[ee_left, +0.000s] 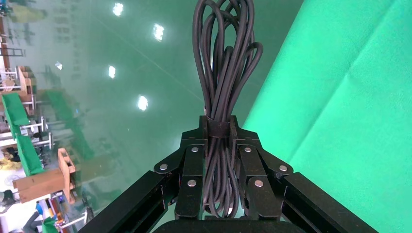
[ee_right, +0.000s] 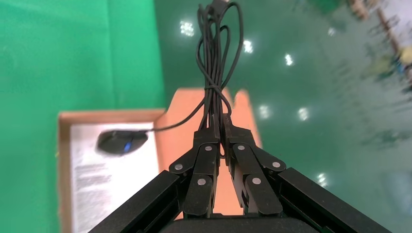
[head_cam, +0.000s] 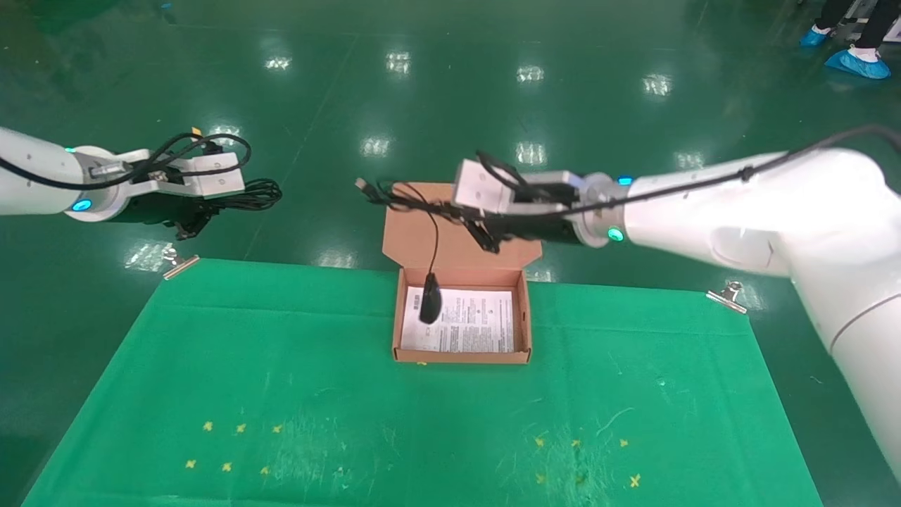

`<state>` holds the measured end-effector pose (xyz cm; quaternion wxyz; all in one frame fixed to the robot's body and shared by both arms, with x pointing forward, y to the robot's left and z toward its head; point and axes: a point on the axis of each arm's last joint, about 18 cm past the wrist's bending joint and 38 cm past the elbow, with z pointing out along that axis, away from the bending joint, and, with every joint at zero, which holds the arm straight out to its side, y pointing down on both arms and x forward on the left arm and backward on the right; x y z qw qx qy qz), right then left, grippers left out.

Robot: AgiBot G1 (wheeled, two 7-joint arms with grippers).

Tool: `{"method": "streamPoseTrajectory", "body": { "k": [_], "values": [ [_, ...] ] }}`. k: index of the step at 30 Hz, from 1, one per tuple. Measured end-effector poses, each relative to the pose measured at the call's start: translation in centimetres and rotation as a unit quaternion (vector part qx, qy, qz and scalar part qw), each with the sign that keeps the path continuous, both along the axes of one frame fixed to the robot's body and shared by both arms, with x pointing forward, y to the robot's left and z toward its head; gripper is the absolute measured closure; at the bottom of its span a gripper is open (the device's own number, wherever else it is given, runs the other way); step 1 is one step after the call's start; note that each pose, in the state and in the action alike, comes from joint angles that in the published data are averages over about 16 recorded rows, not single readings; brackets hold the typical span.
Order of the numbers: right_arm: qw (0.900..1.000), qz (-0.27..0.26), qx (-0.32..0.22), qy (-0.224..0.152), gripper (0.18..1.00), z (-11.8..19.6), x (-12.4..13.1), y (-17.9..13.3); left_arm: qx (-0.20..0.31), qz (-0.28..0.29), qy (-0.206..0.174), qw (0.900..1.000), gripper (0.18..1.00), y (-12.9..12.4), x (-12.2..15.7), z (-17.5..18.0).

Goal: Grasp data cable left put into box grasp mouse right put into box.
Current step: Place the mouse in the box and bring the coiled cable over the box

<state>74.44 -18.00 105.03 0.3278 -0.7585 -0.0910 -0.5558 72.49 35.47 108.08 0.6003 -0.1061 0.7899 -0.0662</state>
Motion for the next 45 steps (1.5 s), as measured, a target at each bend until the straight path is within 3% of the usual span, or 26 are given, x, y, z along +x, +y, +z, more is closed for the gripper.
{"method": "streamPoseTrajectory", "body": {
  "k": [13, 31, 38, 45],
  "values": [
    [0.998, -0.042, 0.001, 0.053, 0.987, -5.9, 1.8, -1.4, 0.0, 0.003, -0.002, 1.0, 0.927, -0.2, -0.4, -0.2],
    [0.998, -0.042, -0.018, 0.053, 0.979, -7.7, 2.0, -1.0, 0.001, 0.0, 0.0, 1.0, 0.927, -0.6, -0.5, -0.6],
    [0.998, -0.036, -0.008, 0.05, 0.942, -7.3, 1.6, -1.7, 0.005, -0.025, 0.011, 0.9996, 0.927, -2.6, 0.0, -2.2],
    [0.999, -0.043, 0.009, 0.028, 0.856, -5.2, 0.8, -4.5, 0.016, -0.078, 0.019, 0.9967, 0.927, -7.2, 1.0, -5.1]
  ]
}}
